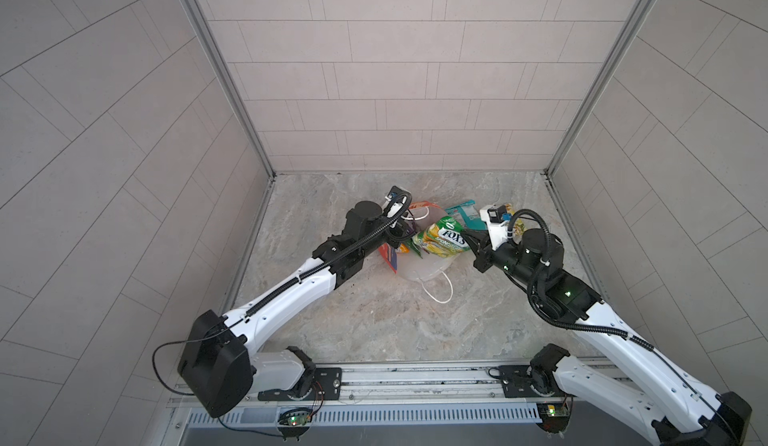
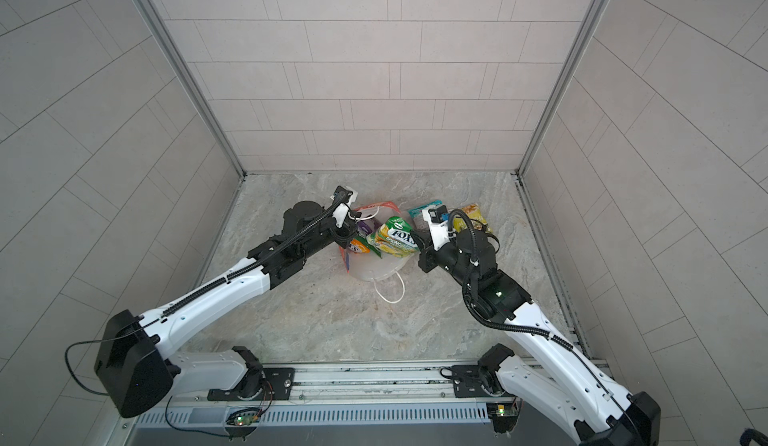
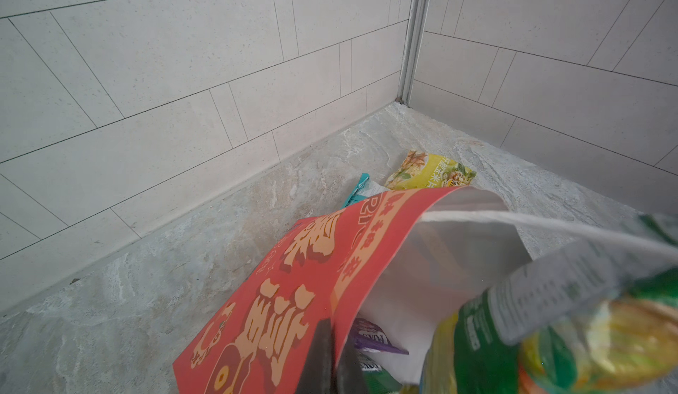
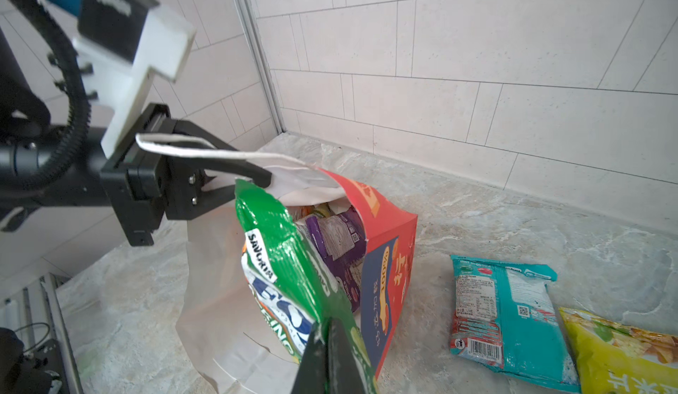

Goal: Take the snacks out of the paper bag
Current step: Pick up the snack from the paper bag, then place the snack at the top-right of the table.

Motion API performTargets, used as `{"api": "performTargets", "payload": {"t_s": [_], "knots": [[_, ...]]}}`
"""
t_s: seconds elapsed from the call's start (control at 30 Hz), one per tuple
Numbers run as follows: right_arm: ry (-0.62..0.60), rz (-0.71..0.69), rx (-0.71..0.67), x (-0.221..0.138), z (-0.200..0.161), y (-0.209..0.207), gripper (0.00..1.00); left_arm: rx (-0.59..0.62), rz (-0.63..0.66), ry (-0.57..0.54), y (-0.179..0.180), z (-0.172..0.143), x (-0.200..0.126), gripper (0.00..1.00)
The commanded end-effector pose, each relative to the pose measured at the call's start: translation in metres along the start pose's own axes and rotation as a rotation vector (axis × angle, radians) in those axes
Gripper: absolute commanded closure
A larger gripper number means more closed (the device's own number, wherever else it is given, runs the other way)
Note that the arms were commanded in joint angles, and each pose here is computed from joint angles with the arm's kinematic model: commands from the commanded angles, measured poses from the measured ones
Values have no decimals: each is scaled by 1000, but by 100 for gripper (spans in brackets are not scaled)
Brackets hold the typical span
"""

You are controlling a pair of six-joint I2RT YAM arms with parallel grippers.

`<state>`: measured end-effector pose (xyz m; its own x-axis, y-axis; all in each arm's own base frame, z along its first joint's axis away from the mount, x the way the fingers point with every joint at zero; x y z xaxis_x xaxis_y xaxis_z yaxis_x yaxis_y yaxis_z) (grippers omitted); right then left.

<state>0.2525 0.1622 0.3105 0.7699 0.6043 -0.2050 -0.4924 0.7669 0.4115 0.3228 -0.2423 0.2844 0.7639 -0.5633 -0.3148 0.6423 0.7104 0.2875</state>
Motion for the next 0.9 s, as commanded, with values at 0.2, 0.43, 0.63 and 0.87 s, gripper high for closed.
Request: {"api": "performTargets", "payload": {"t_s": [0.2,0.43,0.63,0.87], "knots": [[-106,101,126,-27,52,9,100,-19,76,-25,13,4,-6,100],[-212,33,232,-40,86,-13,100,-27,102,-20,17,1,-9,100],[-356,-56,359,-46,114,-56,100,-37,109,-35,18,2,-11,100],[-470,-234,459,-38,126,-131,100,-55,87,-53,14,4,-11,100]]}}
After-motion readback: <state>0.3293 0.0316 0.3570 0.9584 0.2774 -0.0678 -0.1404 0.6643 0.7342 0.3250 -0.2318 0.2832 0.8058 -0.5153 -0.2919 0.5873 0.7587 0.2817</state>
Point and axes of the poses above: each gripper's point midway between its finger pads, its own x axis out along the fingers, its own y axis along the line the jaws close on, z = x × y, the point moved 3 cm from there along -x, back along the fingers, and after that the axes turned 14 degrees about x, right-handed, at the moved point
